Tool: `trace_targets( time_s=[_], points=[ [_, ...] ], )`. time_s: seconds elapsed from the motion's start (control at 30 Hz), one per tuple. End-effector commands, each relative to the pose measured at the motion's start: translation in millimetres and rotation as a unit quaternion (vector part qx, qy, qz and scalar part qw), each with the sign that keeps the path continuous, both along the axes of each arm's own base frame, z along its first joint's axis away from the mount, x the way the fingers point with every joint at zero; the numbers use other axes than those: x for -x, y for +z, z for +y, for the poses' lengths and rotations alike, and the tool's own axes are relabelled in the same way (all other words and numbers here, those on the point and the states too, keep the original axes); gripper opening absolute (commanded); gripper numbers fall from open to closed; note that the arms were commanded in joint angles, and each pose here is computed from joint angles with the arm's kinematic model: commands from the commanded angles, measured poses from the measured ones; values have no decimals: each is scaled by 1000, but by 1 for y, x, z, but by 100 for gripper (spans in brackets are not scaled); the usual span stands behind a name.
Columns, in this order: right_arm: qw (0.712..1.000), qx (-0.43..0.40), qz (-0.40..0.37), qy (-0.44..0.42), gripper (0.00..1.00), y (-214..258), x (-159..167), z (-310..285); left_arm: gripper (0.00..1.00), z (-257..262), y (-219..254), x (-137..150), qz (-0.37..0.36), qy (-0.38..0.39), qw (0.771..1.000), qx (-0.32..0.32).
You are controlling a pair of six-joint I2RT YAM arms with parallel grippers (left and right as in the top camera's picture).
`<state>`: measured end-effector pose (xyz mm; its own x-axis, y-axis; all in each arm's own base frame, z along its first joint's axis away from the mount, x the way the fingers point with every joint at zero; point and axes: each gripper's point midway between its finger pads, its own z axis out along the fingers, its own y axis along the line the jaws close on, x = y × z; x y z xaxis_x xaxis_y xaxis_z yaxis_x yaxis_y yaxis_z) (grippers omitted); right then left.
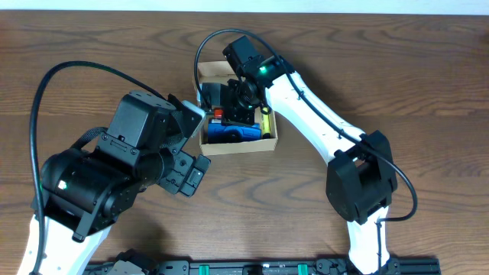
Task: Pack container
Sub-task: 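Carry the blue-capped marker into the box and release it, then withdraw the right gripper and bring both grippers to the box lid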
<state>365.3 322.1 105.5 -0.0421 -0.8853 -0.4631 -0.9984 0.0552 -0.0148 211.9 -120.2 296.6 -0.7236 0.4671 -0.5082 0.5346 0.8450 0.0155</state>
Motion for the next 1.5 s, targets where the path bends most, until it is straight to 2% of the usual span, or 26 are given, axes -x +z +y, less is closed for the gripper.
trace_targets(
  time_s=[0.0,0.2,0.27,0.3,0.33,0.43,0.53,0.73,0.87,1.03,1.27,1.37,1.47],
  points=[
    [998,-45,-20,-43,41,56,-4,4,95,1,-2,0,6,6,1000,3],
    [986,-67,-71,-134,35,136,1,-23,95,1,-2,0,6,6,1000,3],
    [980,-71,-82,-164,20,159,7,-38,95,1,-2,0,6,7,1000,3],
    [977,-73,-82,-181,8,169,11,-45,95,1,-2,0,6,7,1000,3],
    [974,-77,-82,-198,2,178,16,-53,95,1,-2,0,6,7,1000,3],
    [959,-91,-67,-258,1,198,25,-75,95,1,-2,0,6,6,1000,3],
    [931,-93,-44,-351,1,205,22,-103,95,1,-2,0,6,7,1000,3],
    [866,-74,26,-493,2,181,11,-155,95,1,-2,0,6,7,1000,3],
    [827,-58,65,-555,2,150,5,-181,95,1,-2,0,6,7,1000,3],
    [792,-36,102,-600,2,101,4,-199,95,0,-1,-1,4,7,1000,4],
    [772,-28,124,-622,2,43,6,-202,95,-4,4,-18,-25,13,1000,7],
    [762,-42,127,-633,1,29,2,-199,95,3,2,-39,-38,58,998,-9],
    [767,-63,129,-626,2,23,-2,-193,95,7,-4,-65,-33,90,995,8]
  ],
)
